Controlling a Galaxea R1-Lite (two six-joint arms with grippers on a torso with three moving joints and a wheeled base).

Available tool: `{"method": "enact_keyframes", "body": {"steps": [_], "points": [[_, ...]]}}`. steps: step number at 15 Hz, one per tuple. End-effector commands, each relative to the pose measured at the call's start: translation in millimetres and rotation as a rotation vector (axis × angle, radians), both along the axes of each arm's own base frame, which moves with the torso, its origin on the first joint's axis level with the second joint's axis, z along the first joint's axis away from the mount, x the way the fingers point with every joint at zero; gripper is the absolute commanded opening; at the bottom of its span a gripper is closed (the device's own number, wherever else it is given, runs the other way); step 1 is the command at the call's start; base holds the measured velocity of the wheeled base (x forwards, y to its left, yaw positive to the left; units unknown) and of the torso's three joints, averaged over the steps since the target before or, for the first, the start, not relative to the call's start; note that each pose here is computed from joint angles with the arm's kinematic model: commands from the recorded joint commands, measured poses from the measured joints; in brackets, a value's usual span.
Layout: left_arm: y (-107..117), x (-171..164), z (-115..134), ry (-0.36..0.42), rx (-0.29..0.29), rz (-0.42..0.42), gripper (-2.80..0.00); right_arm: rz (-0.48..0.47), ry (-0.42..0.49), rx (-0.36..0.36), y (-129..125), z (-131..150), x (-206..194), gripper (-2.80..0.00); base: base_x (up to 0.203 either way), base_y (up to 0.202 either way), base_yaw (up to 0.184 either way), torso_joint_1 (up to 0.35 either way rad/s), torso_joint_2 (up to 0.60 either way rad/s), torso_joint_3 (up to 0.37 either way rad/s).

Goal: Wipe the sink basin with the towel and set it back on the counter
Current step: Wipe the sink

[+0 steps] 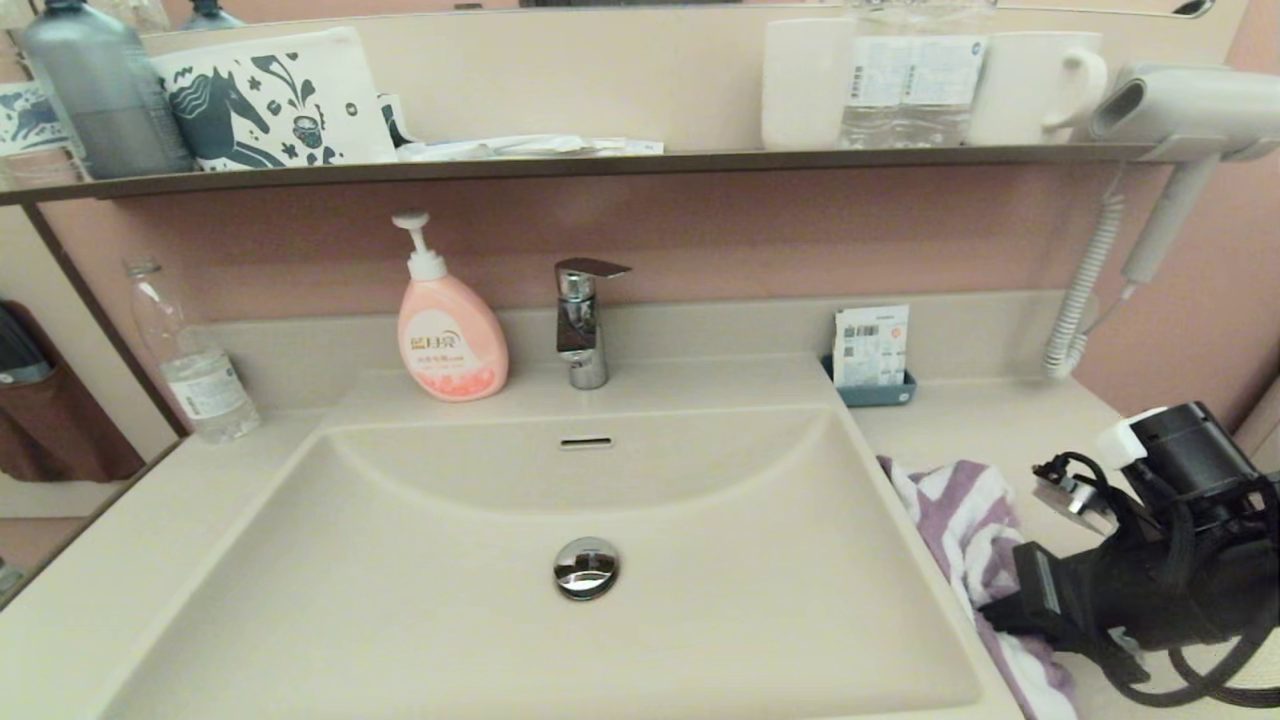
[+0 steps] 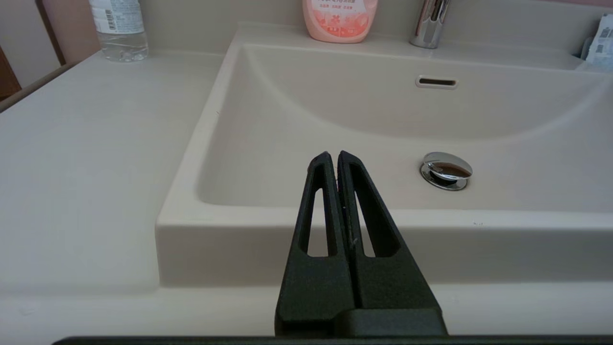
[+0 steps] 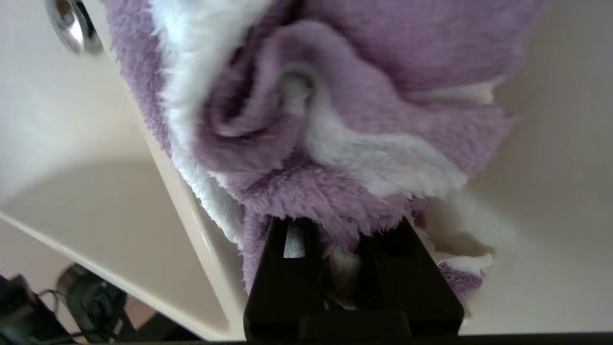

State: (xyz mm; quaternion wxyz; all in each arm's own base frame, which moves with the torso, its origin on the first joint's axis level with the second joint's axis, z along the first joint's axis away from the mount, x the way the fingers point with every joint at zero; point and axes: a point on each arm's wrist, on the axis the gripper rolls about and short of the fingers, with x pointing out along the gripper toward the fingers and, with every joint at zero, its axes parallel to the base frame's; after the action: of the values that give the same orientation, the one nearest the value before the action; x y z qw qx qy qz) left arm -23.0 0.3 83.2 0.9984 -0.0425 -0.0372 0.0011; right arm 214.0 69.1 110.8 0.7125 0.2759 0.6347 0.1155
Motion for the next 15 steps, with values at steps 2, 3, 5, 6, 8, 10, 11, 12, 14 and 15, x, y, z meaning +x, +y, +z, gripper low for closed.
{"method": "enact_keyframes", "body": {"steps": [2, 3, 5, 6, 8, 10, 11, 12, 14, 15], "points": [[0.0, 0.0, 0.1, -0.001, -0.001, 0.001, -2.80, 0.087, 0.142, -0.031, 8.5, -23.7, -35.2, -2.80, 0.000, 0.000, 0.000, 0.000, 0.00, 0.000], [0.0, 0.0, 0.1, -0.001, -0.001, 0.001, -2.80, 0.099, 0.153, -0.036, 10.1, -25.1, -37.9, -2.80, 0.000, 0.000, 0.000, 0.000, 0.00, 0.000], [0.0, 0.0, 0.1, -0.001, -0.001, 0.001, -2.80, 0.102, 0.169, -0.048, 11.2, -24.8, -41.6, -2.80, 0.000, 0.000, 0.000, 0.000, 0.00, 0.000], [0.0, 0.0, 0.1, -0.001, -0.001, 0.001, -2.80, 0.096, 0.176, -0.062, 10.4, -24.7, -42.8, -2.80, 0.000, 0.000, 0.000, 0.000, 0.00, 0.000], [0.0, 0.0, 0.1, -0.001, -0.001, 0.001, -2.80, 0.045, 0.161, -0.179, 3.0, -24.9, -44.9, -2.80, 0.000, 0.000, 0.000, 0.000, 0.00, 0.000], [0.0, 0.0, 0.1, -0.001, -0.001, 0.001, -2.80, -0.018, 0.139, -0.213, -8.7, -21.4, -46.4, -2.80, 0.000, 0.000, 0.000, 0.000, 0.00, 0.000], [0.0, 0.0, 0.1, -0.001, -0.001, 0.001, -2.80, -0.049, 0.139, -0.233, -15.5, -18.5, -48.6, -2.80, 0.000, 0.000, 0.000, 0.000, 0.00, 0.000], [0.0, 0.0, 0.1, -0.001, -0.001, 0.001, -2.80, -0.067, 0.148, -0.265, -22.4, -16.7, -51.5, -2.80, 0.000, 0.000, 0.000, 0.000, 0.00, 0.000], [0.0, 0.0, 0.1, -0.001, -0.001, 0.001, -2.80, -0.108, 0.148, -0.311, -35.0, -15.3, -51.8, -2.80, 0.000, 0.000, 0.000, 0.000, 0.00, 0.000], [0.0, 0.0, 0.1, -0.001, -0.001, 0.001, -2.80, -0.150, 0.142, -0.328, -44.7, -14.0, -50.6, -2.80, 0.000, 0.000, 0.000, 0.000, 0.00, 0.000]]}}
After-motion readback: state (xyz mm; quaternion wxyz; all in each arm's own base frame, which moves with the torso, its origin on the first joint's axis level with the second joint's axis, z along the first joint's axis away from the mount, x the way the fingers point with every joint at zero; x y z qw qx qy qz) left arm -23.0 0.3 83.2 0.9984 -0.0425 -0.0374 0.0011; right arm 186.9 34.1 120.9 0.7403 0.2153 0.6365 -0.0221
